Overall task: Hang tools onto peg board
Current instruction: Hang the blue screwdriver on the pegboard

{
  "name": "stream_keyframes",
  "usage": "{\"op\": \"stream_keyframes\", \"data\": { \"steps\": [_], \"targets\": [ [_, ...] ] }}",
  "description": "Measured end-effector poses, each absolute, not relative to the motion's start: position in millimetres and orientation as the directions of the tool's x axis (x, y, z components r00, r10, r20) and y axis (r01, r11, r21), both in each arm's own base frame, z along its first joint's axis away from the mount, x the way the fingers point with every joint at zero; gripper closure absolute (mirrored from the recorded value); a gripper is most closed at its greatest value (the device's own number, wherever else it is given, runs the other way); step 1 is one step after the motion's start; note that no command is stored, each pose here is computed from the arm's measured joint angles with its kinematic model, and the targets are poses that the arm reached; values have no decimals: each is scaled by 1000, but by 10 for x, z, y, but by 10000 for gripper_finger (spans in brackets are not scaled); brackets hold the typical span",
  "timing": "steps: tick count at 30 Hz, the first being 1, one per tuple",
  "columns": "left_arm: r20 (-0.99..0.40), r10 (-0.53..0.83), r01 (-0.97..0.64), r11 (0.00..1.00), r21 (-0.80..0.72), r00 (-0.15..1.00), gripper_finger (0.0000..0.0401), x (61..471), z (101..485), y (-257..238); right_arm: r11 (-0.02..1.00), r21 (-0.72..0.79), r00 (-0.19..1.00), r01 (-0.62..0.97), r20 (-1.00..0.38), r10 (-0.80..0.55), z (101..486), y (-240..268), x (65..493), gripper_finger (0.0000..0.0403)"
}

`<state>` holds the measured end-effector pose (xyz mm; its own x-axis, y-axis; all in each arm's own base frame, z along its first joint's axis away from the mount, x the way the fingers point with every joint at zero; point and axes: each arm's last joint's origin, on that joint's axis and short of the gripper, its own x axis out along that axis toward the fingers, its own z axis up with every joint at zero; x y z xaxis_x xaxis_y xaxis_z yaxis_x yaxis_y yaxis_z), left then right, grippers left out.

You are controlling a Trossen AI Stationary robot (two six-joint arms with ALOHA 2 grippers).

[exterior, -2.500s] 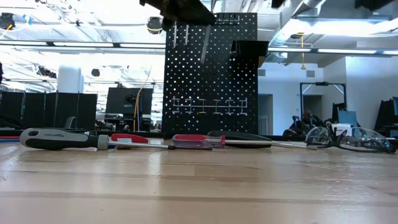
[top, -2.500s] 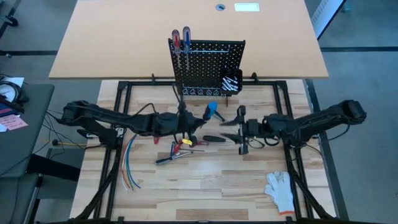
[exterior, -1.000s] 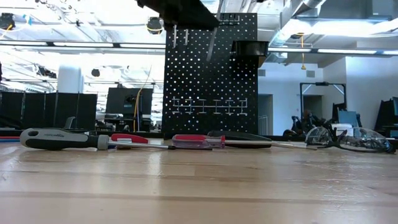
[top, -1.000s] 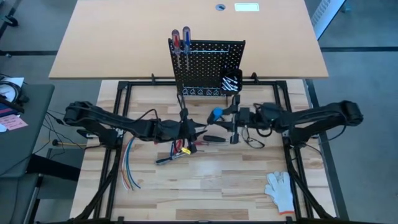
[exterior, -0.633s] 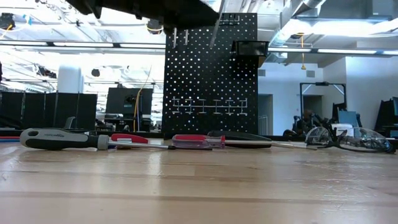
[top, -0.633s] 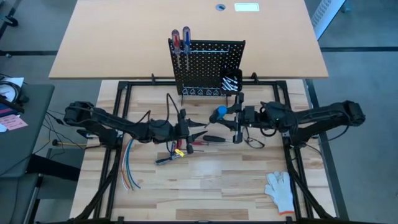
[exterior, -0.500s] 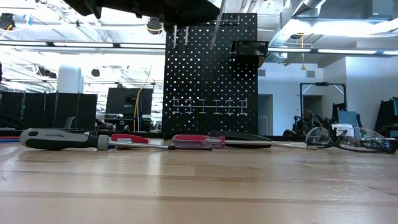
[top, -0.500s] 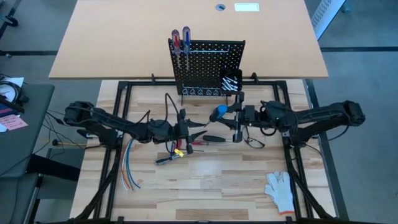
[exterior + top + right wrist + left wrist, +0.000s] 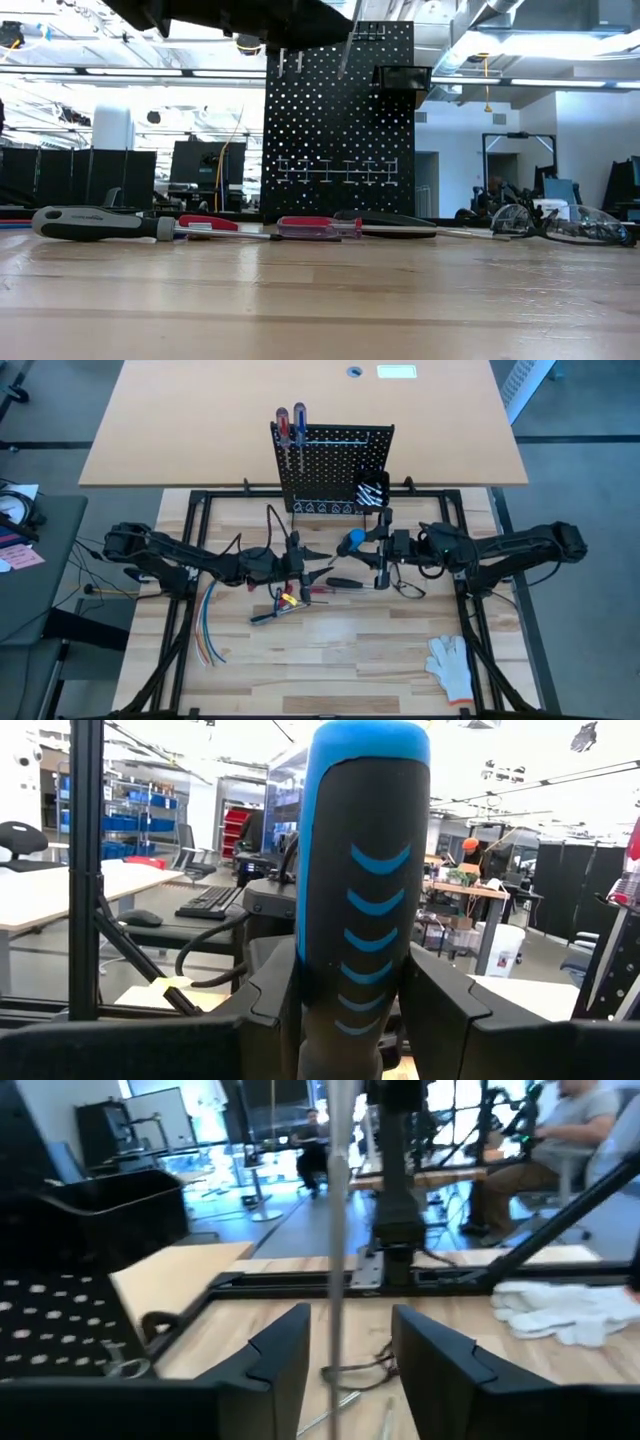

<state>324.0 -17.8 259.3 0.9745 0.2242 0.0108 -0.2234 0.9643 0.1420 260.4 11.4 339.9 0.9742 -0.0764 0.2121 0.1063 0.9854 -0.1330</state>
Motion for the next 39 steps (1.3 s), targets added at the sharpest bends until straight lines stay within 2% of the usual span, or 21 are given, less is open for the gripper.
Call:
{"op": "stream_keyframes", "data": {
  "steps": [6, 18, 27, 30, 39],
  "targets": [
    [0, 218, -215, 962, 170, 976, 250, 3433, 2419, -175, 986, -134, 975, 100, 210, -70, 3397, 129, 2604, 275],
    [-27, 224, -216, 961, 171, 974, 351, 3430, 2537, -194, 983, -160, 976, 88, 210, -53, 3397, 168, 2603, 275],
    [-3, 269, -263, 944, 202, 963, 364, 3418, 2564, -268, 983, -160, 977, 87, 207, -53, 3394, 168, 2603, 275],
    [4, 270, -265, 941, 210, 963, 384, 3416, 2571, -289, 983, -160, 977, 86, 206, -52, 3393, 168, 2603, 275],
    [0, 262, -259, 952, 162, 965, 397, 3413, 2565, -307, 984, -159, 980, 83, 193, -51, 3381, 167, 2605, 275]
  ]
}}
